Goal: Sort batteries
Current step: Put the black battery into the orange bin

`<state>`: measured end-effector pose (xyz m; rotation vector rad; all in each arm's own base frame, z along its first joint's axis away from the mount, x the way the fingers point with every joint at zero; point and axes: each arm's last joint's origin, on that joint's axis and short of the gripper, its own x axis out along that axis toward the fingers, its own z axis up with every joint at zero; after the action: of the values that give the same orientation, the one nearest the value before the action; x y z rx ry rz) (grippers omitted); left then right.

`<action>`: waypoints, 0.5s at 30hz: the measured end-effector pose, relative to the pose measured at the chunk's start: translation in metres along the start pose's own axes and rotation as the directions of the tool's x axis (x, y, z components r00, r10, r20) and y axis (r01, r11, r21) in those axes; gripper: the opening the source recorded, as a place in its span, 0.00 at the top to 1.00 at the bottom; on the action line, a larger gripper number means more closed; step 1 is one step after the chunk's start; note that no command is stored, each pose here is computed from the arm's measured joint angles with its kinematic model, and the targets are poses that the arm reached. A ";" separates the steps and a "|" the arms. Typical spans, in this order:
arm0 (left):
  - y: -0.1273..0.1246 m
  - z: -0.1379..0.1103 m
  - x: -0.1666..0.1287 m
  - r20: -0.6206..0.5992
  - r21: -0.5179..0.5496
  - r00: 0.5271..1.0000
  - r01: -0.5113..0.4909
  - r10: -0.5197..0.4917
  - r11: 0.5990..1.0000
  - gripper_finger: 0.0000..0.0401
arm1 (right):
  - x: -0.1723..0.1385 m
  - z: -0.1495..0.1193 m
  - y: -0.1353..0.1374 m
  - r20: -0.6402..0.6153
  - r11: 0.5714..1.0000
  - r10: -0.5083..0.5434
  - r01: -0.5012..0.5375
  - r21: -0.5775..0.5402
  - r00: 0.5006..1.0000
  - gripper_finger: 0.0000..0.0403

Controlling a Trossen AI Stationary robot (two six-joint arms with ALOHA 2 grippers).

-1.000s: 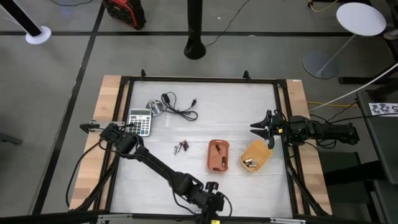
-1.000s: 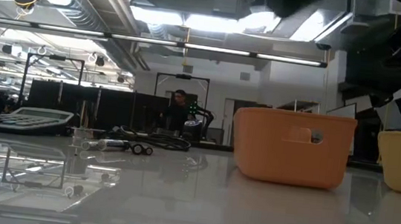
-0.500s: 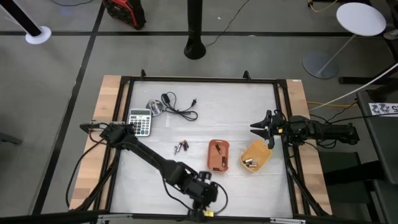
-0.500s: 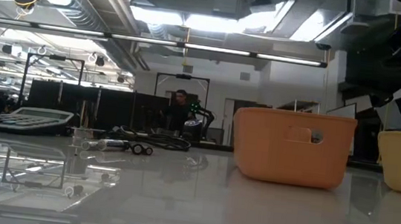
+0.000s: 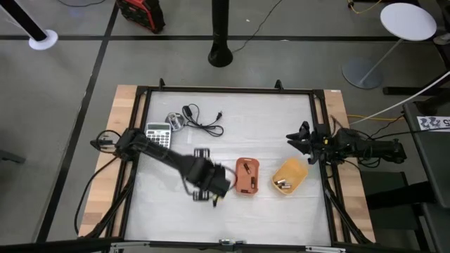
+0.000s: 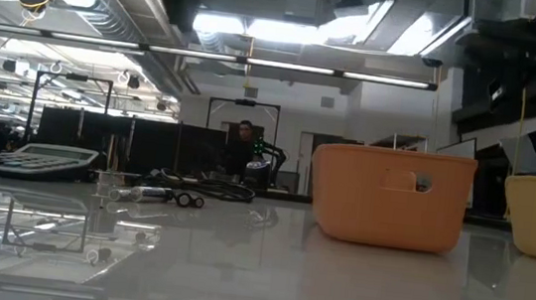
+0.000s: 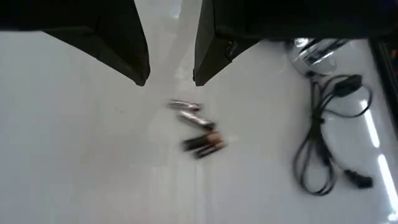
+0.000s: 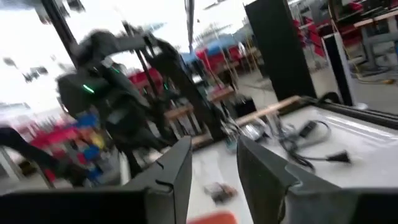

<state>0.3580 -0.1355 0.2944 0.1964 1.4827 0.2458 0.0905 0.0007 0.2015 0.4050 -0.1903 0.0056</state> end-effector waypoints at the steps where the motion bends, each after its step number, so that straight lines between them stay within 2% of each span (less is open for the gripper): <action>1: 0.008 0.003 0.002 -0.003 -0.013 1.000 -0.001 0.001 1.000 0.71 | 0.000 0.002 0.001 0.015 0.999 0.010 -0.011 0.031 1.000 0.70; 3: 0.023 0.008 0.004 0.002 -0.020 1.000 0.003 -0.003 1.000 0.71 | 0.000 0.003 0.003 0.019 0.996 0.059 -0.060 0.060 0.998 0.70; 8: 0.065 0.012 0.005 -0.010 -0.057 1.000 0.002 -0.003 0.998 0.71 | -0.002 0.011 0.011 0.007 0.978 0.205 -0.205 0.039 0.979 0.70; 15: 0.117 0.002 -0.013 0.041 -0.143 0.999 0.038 -0.032 0.989 0.71 | -0.003 0.060 0.033 0.015 0.960 0.267 -0.265 -0.094 0.963 0.70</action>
<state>0.3541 -0.0270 0.3395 0.0588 1.4225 0.3178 0.0748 0.0073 0.2678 0.2861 -0.2706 0.2558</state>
